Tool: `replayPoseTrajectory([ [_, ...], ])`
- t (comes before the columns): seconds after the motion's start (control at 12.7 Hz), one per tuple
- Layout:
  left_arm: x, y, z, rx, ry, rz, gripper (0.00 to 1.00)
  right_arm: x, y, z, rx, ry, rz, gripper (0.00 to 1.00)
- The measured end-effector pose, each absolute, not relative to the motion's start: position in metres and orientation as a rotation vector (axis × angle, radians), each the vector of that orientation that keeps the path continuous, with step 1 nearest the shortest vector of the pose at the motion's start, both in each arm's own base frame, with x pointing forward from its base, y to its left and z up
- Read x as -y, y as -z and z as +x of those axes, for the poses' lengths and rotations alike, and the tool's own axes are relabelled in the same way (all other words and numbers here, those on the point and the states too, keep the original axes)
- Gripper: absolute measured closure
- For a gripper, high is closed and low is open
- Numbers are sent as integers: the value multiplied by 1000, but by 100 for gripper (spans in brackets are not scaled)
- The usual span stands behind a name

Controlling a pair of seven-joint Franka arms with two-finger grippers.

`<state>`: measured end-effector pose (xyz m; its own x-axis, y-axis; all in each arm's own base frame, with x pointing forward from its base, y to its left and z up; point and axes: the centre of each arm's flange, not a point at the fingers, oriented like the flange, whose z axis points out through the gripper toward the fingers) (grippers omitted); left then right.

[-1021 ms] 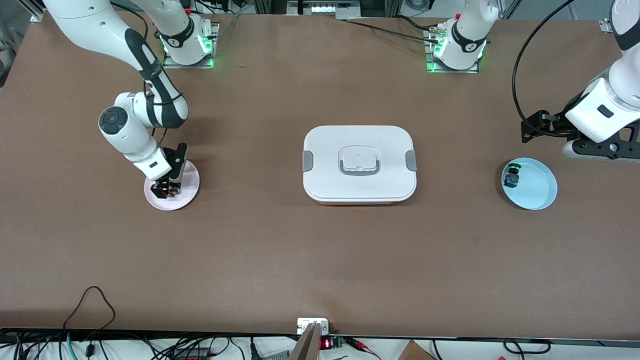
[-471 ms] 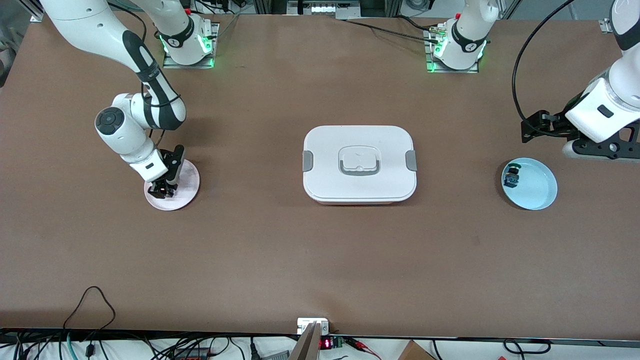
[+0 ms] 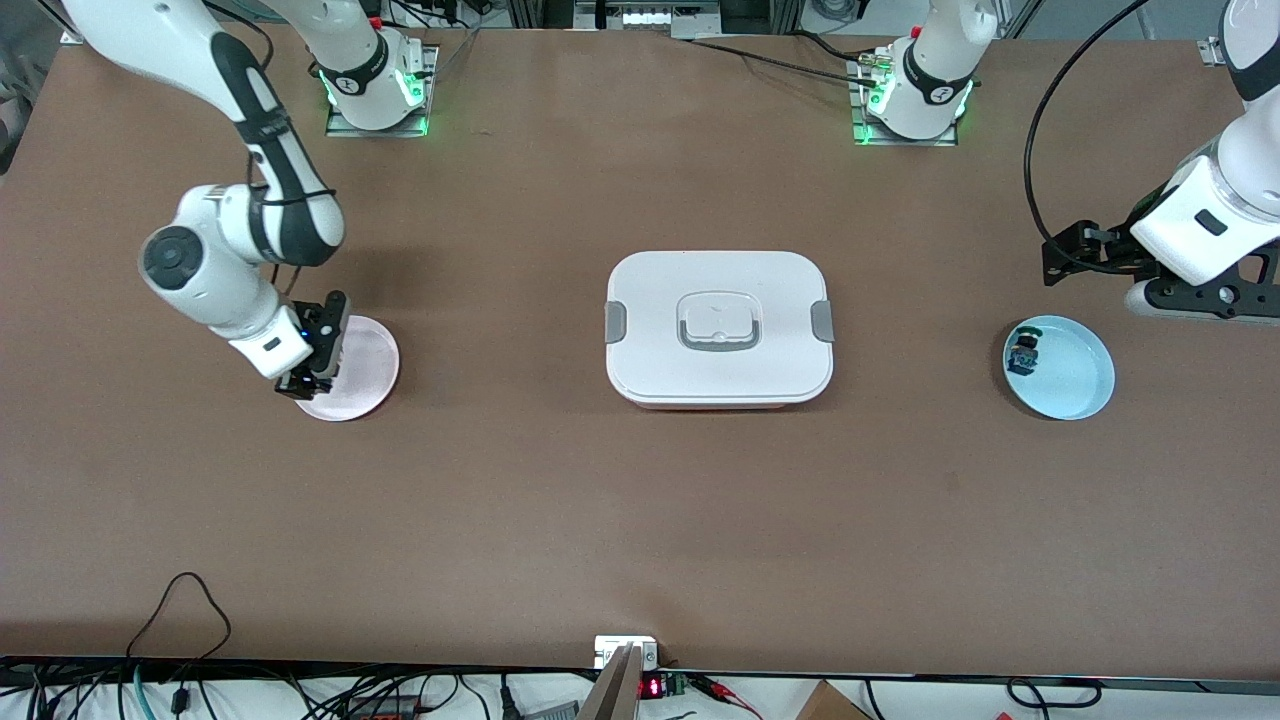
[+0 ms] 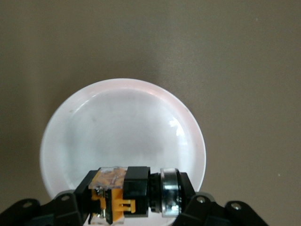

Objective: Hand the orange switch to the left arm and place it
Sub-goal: 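Lift the orange switch with the right gripper off the plate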

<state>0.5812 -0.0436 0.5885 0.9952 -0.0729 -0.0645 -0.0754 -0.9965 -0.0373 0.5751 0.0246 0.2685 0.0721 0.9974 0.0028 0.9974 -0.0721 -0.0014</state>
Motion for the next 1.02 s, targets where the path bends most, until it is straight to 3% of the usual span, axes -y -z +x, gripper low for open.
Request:
replayPoseTrajectory([
  [0.39,44,-589,581,-115,-98,-3098,0,-17,-420,586,2038,-178,-2201,28],
  [0.55,44,-589,581,-115,-98,-3098,0,-10,-458,591,2025,-179,-2211,28],
  [0.79,44,-589,581,-115,-98,-3098,0,-12,-474,587,1967,-160,-2178,28],
  [1.02,44,-589,581,-116,-98,-3098,0,-33,-471,585,1841,-21,-2093,28],
])
